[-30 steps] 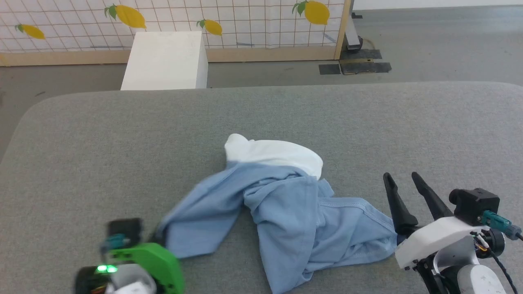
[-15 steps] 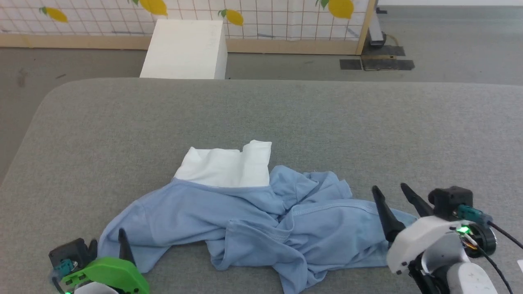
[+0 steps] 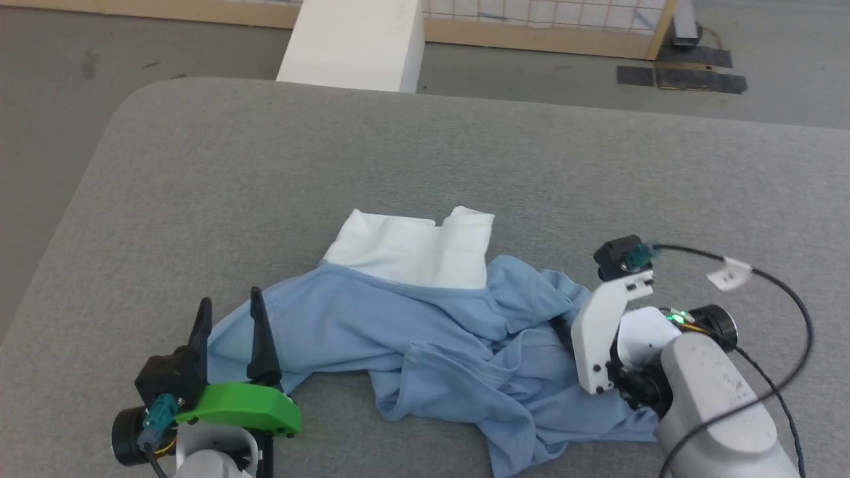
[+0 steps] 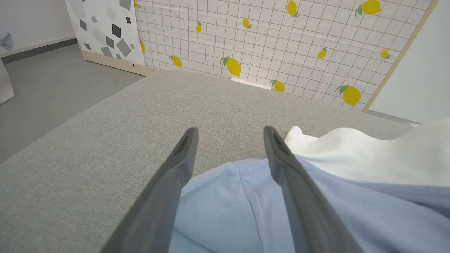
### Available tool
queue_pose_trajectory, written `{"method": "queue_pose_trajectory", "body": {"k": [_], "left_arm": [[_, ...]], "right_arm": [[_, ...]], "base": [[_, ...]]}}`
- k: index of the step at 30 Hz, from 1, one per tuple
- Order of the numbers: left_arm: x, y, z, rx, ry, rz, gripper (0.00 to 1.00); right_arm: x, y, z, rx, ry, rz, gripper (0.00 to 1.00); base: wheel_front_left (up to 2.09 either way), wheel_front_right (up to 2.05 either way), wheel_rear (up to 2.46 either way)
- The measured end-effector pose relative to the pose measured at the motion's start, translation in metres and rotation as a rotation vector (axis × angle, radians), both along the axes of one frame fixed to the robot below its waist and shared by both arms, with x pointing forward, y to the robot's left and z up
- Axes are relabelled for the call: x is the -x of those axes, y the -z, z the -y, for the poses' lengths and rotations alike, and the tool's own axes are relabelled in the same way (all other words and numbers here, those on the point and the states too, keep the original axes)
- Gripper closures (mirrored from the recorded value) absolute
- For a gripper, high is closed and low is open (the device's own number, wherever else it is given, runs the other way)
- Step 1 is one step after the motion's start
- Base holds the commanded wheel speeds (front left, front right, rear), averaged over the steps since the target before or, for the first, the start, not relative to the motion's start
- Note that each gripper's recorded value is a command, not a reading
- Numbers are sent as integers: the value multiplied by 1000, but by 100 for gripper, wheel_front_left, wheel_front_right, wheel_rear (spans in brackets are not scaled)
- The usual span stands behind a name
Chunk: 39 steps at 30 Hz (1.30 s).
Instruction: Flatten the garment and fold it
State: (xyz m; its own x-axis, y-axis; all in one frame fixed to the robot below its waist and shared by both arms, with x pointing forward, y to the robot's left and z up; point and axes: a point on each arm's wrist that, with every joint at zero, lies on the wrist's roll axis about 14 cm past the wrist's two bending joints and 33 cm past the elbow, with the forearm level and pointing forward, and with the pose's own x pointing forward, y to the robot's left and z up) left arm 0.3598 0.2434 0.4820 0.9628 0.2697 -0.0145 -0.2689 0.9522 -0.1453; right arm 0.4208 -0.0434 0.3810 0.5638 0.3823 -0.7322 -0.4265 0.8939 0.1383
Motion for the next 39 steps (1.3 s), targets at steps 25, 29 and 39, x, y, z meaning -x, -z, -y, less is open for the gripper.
{"method": "queue_pose_trajectory", "body": {"k": [25, 29, 39], "left_arm": [[-21, 9, 42, -5, 158, -14, 0], [-31, 21, 68, 11, 250, -61, 0], [-69, 29, 97, 1, 384, -238, 0]], "right_arm": [[29, -53, 260, 106, 780, 296, 100], [61, -31, 275, 33, 896, 226, 0], [69, -42, 268, -6, 881, 413, 0]], "base": [[0, 0, 0], [0, 0, 0], [0, 0, 0]]}}
